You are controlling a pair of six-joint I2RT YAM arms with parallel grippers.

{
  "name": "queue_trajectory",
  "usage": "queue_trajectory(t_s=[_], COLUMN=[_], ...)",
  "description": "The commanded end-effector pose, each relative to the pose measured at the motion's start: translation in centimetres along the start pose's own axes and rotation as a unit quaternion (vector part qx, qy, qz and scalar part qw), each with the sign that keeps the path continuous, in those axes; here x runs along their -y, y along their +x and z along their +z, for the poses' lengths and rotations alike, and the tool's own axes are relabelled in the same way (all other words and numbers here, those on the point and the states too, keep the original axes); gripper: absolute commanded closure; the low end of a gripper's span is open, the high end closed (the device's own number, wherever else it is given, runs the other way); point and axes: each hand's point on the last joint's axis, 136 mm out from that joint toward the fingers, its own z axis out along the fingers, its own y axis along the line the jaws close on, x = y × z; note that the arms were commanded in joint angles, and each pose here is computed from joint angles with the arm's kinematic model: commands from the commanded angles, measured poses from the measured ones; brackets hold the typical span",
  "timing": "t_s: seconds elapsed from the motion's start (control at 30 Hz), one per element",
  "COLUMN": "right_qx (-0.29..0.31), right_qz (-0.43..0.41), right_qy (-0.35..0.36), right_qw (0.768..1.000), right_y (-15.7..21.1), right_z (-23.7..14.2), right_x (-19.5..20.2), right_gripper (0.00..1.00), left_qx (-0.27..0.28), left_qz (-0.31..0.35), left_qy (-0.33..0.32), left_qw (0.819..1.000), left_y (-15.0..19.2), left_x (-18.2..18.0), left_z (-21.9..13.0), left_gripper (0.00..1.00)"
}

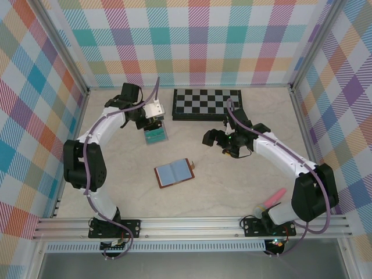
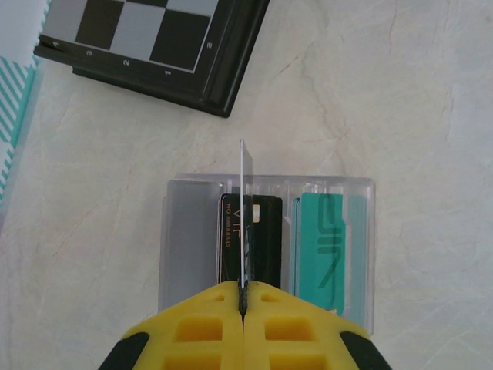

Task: Take the credit cards out of the card holder

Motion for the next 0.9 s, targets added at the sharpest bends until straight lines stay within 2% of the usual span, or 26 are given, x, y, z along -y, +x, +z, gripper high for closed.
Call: queue_trajectory(t_s=[0.0, 0.67, 0.8, 0.87], right_qx=[-0.019, -0.035, -0.038, -0.039], right_qz=[0.018, 0.026, 0.026, 0.027], right_qy=[-0.004, -0.018, -0.019, -0.020], right_qw=[1.000, 0.999, 0.999, 0.999], right_y=[0.6, 1.2, 1.2, 1.2], right_z=[0.5, 0.8, 0.9, 0.9], right_x=[0.3, 0.0, -0.1, -0.1], right_gripper=[0.00, 0.00, 0.00, 0.00], left_qx=[-0.019, -0.074, -0.090, -0.102], left_qz=[0.007, -0.011, -0.016, -0.018], left_qy=[0.005, 0.030, 0.030, 0.034], left_qw=[1.000, 0.997, 0.995, 0.994], left_y=[0.7, 2.8, 3.5, 4.0], left_x=[-0.5, -1.0, -1.0, -0.8], left_z=[0.2, 3.1, 3.6, 3.8], left_gripper=[1.00, 1.00, 0.98, 0.92])
